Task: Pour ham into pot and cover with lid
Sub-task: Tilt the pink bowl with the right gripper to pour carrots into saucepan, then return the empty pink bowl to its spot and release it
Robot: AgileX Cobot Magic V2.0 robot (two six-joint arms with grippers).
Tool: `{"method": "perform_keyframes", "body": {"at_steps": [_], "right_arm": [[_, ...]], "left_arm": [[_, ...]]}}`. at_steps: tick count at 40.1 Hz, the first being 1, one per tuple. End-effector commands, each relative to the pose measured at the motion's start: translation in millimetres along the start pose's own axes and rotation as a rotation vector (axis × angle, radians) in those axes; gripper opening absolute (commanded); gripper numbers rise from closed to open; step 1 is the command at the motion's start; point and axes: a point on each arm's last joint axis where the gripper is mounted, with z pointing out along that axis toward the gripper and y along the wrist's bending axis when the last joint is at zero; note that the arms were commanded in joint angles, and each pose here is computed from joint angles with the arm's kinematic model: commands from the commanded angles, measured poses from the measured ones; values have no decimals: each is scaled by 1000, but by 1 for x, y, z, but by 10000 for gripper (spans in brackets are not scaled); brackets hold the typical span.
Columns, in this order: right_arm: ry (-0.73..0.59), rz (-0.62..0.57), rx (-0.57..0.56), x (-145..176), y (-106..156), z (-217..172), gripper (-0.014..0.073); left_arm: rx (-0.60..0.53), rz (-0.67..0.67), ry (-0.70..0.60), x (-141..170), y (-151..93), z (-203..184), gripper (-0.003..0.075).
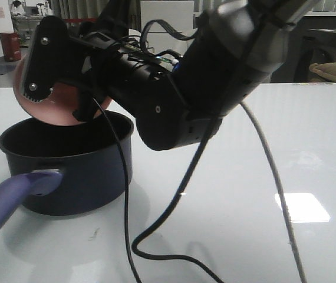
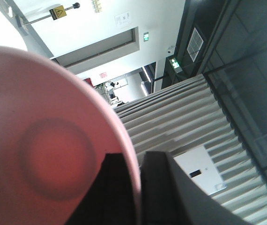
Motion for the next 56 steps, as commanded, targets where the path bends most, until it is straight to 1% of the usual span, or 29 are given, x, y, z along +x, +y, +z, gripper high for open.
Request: {"method": "perform_keyframes", "body": {"at_steps": [1,7,10,12,17,19,23,27,31,35,39,45,51,56], "right_arm": [[-54,178,237,-14,-47,7,135],[6,523,243,-11,-63,8,135],[38,695,211,-14,-75,9,135],[50,812,165,-19,-83,10,135],[103,975,42,-29,-103,9,135],[137,1002,-27,-34,-109,7,135],[188,1021,-138,-43,-121,1,135],[257,1064,-246,-48,-139,-9,135],[338,1110,-337,-46,-156,-19,135],[409,1116,-405,-35,-177,-30,135],[509,1118,-453,-14,-193,-41,135],[674,1123,-479,27,-214,-58,135],[850,1091,-507,71,-218,-73,135],[963,1113,-525,99,-214,-81,135]], "left_arm": [[16,-1,-86,-14,-1,-2,625],[16,-1,-86,-14,-1,-2,625],[16,-1,-86,-14,-1,-2,625],[16,-1,-86,-14,-1,-2,625],[16,-1,-86,-14,-1,-2,625],[16,-1,-86,-14,-1,-2,625],[16,-1,-86,-14,-1,-2,625],[16,-1,-86,-14,-1,-2,625],[16,-1,-86,-14,-1,-2,625],[16,-1,-86,-14,-1,-2,625],[16,-1,-86,-14,-1,-2,625],[16,-1,-86,-14,-1,-2,625],[16,-1,-86,-14,-1,-2,625],[16,-1,-86,-14,-1,-2,625]]}}
